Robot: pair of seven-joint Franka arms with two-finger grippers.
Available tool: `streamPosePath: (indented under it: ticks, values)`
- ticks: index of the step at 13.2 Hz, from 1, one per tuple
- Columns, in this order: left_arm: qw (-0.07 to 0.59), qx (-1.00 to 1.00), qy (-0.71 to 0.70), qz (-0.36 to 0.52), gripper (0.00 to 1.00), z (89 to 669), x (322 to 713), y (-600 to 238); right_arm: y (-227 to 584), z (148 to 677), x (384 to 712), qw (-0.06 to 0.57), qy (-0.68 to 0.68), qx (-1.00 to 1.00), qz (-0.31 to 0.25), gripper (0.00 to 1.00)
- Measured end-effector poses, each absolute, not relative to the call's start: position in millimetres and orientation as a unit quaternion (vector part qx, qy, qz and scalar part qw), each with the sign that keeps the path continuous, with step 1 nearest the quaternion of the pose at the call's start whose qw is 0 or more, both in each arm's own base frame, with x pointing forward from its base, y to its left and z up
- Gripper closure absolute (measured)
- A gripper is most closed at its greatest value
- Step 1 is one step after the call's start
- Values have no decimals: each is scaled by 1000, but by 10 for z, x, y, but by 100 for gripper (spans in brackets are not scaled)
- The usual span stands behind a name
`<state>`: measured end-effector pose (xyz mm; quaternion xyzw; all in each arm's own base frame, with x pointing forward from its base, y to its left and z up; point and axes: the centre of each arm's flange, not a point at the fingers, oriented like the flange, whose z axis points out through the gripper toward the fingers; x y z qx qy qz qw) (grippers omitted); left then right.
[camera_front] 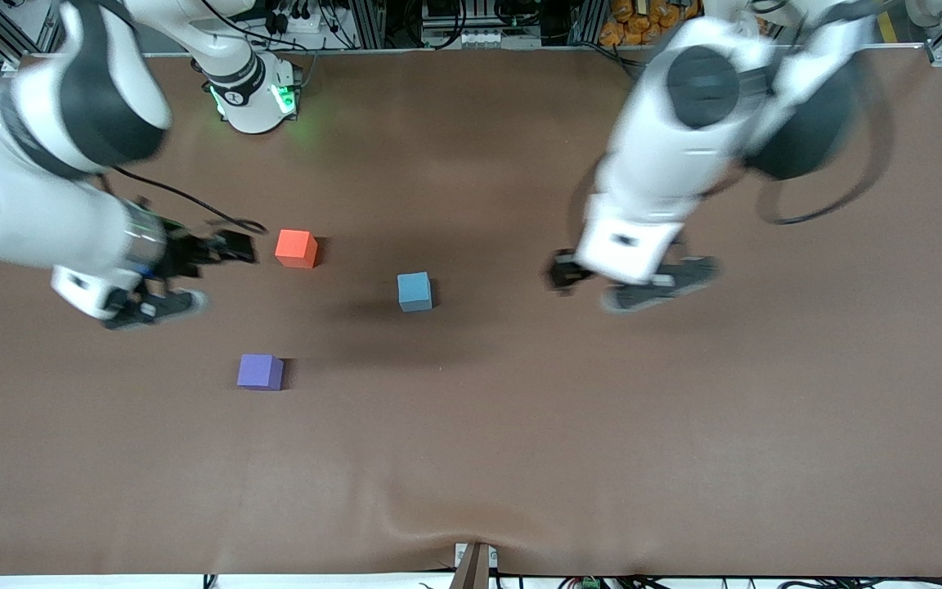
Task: Place blue block between orange and purple blocks
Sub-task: 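Set down the blue cube with the left gripper while the right gripper approaches, then grasp the blue cube with the right gripper while the left gripper withdraws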
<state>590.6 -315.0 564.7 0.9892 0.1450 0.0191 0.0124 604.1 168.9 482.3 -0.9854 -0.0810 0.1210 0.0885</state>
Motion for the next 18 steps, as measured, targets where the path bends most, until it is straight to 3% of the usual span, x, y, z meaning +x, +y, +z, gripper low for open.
streamPosePath:
  ticks: [3,6,11,18]
  values:
    - [-40,994,92,30,0,6037,5910,-2440,2411,4277,5997,82,-92,-985,120,0]
    - [-44,998,45,28,0,6330,5871,-1813,3091,3575,5703,75,-89,-989,96,0]
    - [-20,998,53,5,0,6465,5550,-895,3625,2368,5389,57,-109,-985,119,0]
    - [-10,997,72,4,0,6537,5264,-368,3807,2293,5347,57,-107,-986,112,0]
